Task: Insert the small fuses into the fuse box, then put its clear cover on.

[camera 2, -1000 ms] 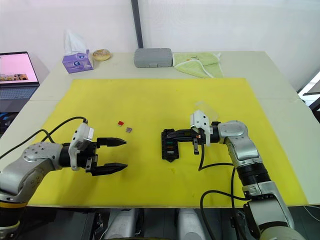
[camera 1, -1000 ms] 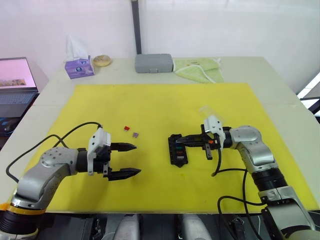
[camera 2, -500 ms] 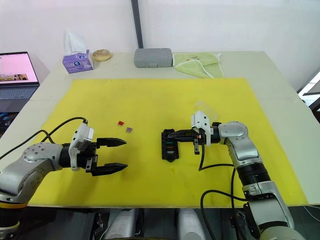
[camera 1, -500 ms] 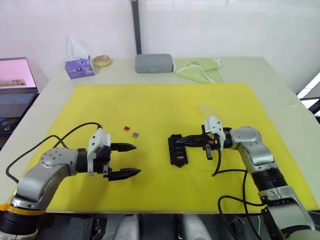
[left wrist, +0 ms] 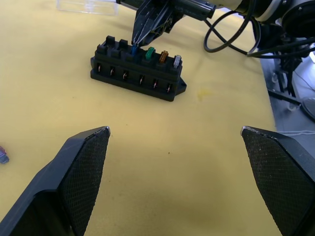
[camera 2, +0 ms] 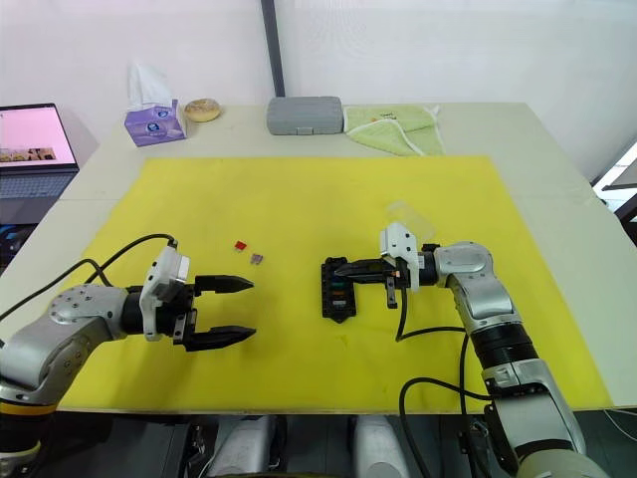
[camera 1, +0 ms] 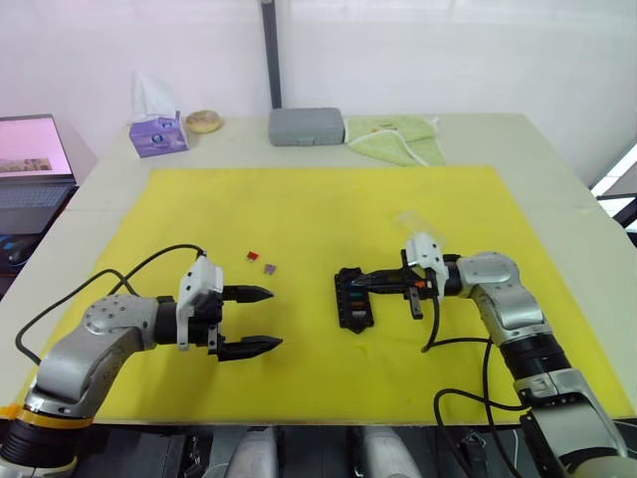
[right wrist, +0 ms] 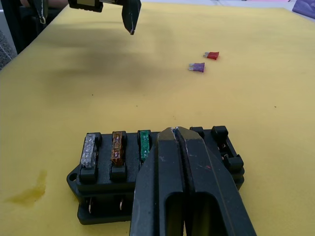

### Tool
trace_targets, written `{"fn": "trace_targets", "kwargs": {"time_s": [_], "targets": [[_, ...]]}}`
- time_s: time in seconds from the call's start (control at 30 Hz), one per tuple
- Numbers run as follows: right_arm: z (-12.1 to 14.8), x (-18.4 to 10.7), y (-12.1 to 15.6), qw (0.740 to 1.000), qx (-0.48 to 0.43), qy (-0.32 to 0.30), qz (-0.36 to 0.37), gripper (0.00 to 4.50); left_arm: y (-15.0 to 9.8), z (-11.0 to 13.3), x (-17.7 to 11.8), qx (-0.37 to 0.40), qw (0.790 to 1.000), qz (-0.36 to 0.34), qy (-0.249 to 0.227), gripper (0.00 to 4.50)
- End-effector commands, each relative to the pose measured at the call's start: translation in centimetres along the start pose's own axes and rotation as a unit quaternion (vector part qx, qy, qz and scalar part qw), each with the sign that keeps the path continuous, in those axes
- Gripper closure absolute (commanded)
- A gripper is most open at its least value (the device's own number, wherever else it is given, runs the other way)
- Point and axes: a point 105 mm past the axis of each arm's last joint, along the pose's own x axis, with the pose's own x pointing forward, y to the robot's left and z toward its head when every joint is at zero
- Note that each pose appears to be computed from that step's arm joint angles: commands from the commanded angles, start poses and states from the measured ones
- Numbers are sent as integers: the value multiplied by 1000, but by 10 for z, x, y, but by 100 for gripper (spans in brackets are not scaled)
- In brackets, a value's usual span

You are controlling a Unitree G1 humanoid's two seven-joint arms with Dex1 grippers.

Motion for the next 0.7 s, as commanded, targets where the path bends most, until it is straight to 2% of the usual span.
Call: {"fn": "trace_targets", "kwargs": {"time_s": [0.03,0.17,0.23,0.33,0.47,0.6,0.7], "targets": [[-22,-2,8,999,34,41,8,446,2,6,-1,20,1000,7,-7,0],[-20,-2,7,999,34,37,8,446,3,7,-1,20,1000,11,-9,0],[-11,-2,6,999,33,15,6,446,5,8,-3,14,1000,17,-14,0],[29,-13,-2,997,33,-63,-8,446,13,15,-18,-24,999,33,-24,0],[58,-38,-9,992,48,-101,-55,446,33,17,-48,-61,994,89,-21,0],[52,-93,-14,978,91,-75,-174,446,69,9,-99,-73,974,213,-12,0],[27,-150,-15,947,114,-32,-299,446,89,-2,-135,-77,954,290,-11,0]]}}
